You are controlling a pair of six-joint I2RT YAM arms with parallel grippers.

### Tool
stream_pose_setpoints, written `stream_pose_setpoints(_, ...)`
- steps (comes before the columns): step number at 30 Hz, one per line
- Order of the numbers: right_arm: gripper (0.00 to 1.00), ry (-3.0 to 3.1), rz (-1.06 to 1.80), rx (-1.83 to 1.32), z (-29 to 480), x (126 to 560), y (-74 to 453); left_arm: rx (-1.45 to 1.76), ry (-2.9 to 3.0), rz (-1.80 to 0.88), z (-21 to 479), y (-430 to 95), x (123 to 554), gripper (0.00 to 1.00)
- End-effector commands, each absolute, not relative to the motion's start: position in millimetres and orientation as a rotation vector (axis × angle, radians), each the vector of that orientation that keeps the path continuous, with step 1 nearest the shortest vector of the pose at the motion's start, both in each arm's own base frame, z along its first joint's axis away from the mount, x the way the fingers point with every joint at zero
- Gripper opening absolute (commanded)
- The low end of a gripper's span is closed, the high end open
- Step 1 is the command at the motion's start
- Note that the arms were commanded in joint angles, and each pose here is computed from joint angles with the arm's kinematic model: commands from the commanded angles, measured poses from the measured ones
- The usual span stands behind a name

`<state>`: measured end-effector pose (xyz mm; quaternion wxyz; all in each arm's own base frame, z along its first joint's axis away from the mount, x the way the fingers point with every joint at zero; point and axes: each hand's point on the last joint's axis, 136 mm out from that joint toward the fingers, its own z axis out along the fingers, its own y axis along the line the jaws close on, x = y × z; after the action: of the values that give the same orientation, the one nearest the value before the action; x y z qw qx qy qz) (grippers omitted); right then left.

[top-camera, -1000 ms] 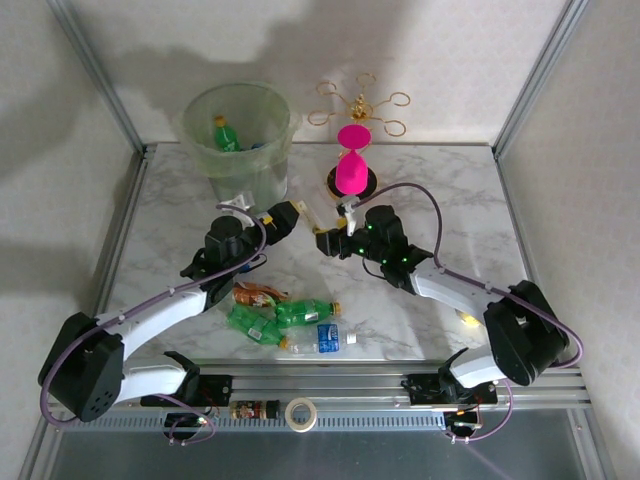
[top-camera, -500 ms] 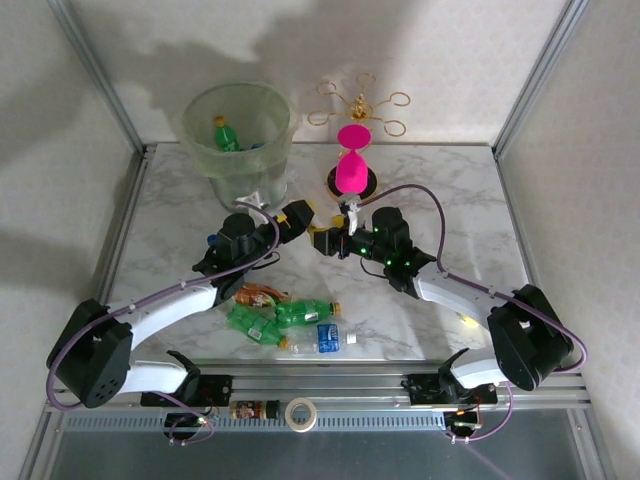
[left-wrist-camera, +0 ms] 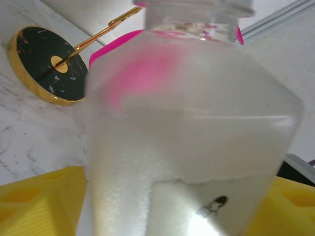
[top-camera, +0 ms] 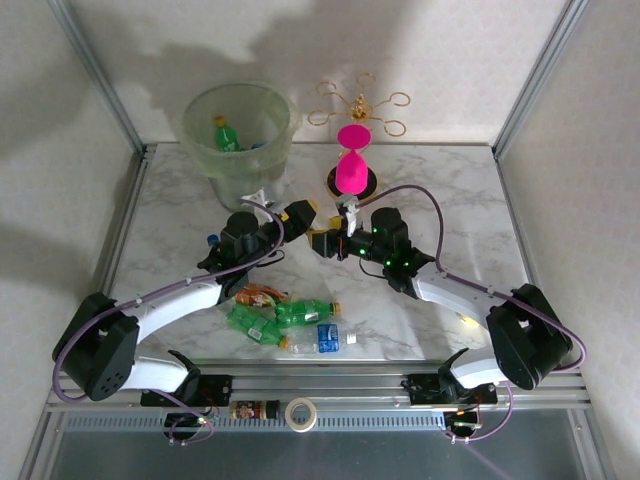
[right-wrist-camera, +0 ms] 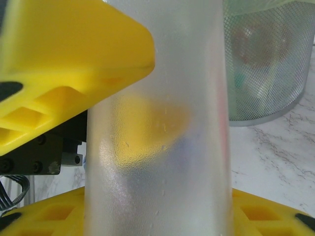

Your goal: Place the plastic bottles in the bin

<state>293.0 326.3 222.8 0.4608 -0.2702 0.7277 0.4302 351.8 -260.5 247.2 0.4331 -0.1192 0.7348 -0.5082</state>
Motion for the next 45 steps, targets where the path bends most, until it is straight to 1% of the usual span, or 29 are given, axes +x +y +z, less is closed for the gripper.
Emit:
stream_pose_setpoints(1,0.47,1.743,1.052,-0.692,231.3,290.9,330.1,-0.287,1.812,-1.295,255.2,-266.7,354.0,0.68)
stream_pose_setpoints(6,0.48,1.745,1.058,-0.719,229.4,283.1,337.5,-0.284,1.809,-1.3,255.9,-267.7,353.6,0.53)
stream_pose_setpoints(9,0.51,1.742,1.054,-0.715,229.9,282.4,336.3,-0.285,1.804,-1.295,257.0,-266.8,353.8,0.49)
stream_pose_setpoints(11,0.54,1.736,1.05,-0.713,230.4,281.2,334.4,-0.295,1.797,-1.284,258.2,-264.5,355.0,0.43)
stream_pose_setpoints(13,0.57,1.727,1.048,-0.715,233.2,279.2,332.6,-0.295,1.789,-1.269,259.7,-262.9,356.5,0.41)
stream_pose_setpoints(14,0.6,1.725,1.048,-0.715,234.5,277.9,331.4,-0.291,1.785,-1.26,262.6,-262.5,358.2,0.41)
stream_pose_setpoints(17,0.77,1.722,1.038,-0.703,238.5,275.4,325.8,-0.266,1.78,-1.208,270.6,-261.2,364.9,0.41)
stream_pose_setpoints(22,0.98,1.689,0.99,-0.63,254.7,273.5,306.0,-0.216,1.751,-1.074,297.0,-251.3,382.9,0.39)
stream_pose_setpoints(29,0.99,1.668,0.924,-0.517,265.0,277.1,281.7,-0.185,1.628,-1.026,353.3,-234.5,411.8,0.31)
stream_pose_setpoints(30,0.99,1.673,0.916,-0.506,263.7,277.9,279.6,-0.183,1.608,-1.017,361.9,-230.5,415.8,0.26)
stream_pose_setpoints(32,0.99,1.683,0.904,-0.484,261.1,279.0,276.1,-0.179,1.567,-0.985,381.0,-219.6,424.4,0.12)
stream_pose_setpoints(34,0.99,1.692,0.876,-0.451,258.0,286.5,267.0,-0.181,1.545,-0.948,394.6,-208.2,434.1,0.02)
stream_pose_setpoints(35,0.99,1.693,0.868,-0.443,256.8,287.5,265.2,-0.177,1.534,-0.928,402.6,-202.6,439.0,0.0)
stream_pose_setpoints(40,0.99,1.705,0.84,-0.422,251.6,290.5,260.4,-0.179,1.498,-0.785,430.3,-170.9,463.8,0.0)
stream_pose_setpoints(45,0.99,1.711,0.817,-0.423,250.2,291.2,257.7,-0.206,1.492,-0.586,444.8,-135.5,483.8,0.0)
